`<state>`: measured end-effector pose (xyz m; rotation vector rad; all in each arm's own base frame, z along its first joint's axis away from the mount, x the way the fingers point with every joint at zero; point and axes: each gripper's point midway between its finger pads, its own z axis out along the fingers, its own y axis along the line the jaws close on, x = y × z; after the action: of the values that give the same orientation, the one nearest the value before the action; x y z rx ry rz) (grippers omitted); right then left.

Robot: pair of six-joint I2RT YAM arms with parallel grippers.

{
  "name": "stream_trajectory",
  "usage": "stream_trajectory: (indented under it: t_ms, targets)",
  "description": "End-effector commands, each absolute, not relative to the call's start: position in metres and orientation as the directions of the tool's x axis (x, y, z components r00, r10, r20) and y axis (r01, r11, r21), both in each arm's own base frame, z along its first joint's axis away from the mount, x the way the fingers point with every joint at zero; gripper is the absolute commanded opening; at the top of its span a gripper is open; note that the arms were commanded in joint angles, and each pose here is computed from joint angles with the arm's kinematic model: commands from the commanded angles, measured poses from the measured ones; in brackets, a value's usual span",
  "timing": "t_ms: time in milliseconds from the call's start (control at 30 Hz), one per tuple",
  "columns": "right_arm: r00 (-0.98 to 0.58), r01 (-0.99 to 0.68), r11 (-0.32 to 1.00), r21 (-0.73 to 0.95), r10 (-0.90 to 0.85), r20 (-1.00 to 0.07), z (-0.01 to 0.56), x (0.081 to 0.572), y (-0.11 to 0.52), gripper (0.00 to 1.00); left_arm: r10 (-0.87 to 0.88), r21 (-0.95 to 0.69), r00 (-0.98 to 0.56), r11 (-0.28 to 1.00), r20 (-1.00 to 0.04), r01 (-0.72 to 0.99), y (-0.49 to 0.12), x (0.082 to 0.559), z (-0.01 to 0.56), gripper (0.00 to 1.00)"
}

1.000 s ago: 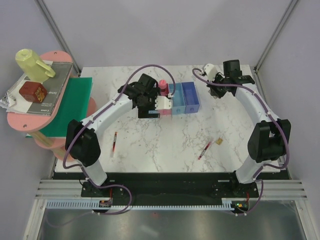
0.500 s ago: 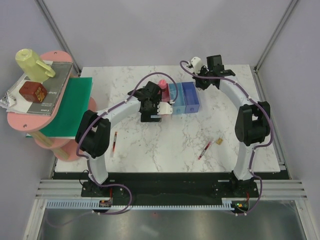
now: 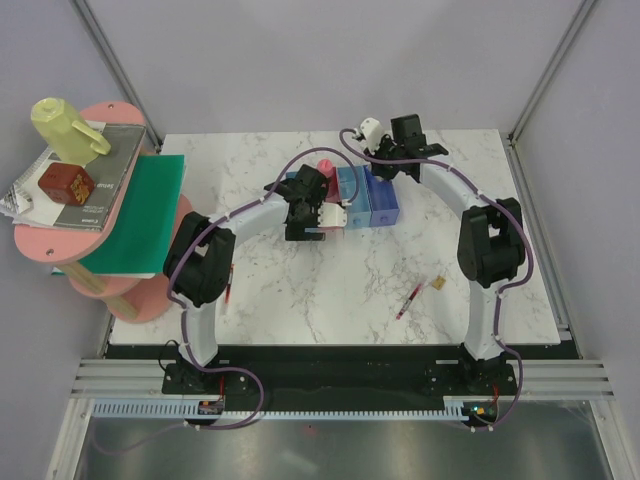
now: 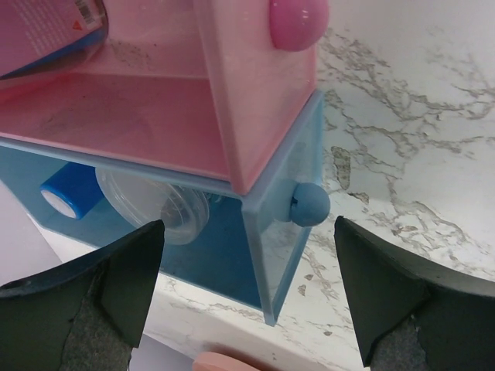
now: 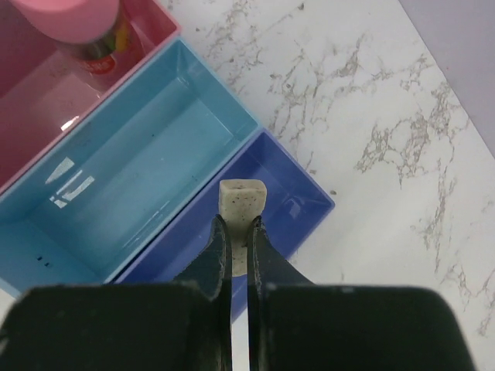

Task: Sort the stationery into containers
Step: Place the stationery in the storage box.

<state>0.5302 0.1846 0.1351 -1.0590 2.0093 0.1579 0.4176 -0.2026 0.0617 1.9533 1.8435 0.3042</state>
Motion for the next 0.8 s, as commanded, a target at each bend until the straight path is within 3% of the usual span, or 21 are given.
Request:
stream_trajectory:
  t_ms: [0,600,767]
  targets:
    - [-0.286,-0.715,0.646,-0.268,-0.620,-0.731,0.126,0.541,0.189,0.00,0.985,0.527,0.106,-0.017,-0.139,0.850,-0.208,0.441,0.077,0.97]
    - [-0.325,-0.683,0.662,-0.308,-0.654,-0.683,0.093,0.550,0.175,0.00,0.988,0.545,0.082,0.002,-0.129,0.839,-0.203,0.452,0.070,0.97]
    - [-0.330,-0.681,0.663,-0.310,-0.657,-0.678,0.090,0.552,0.175,0.11,0.988,0.559,0.080,0.009,-0.133,0.829,-0.205,0.457,0.070,0.97]
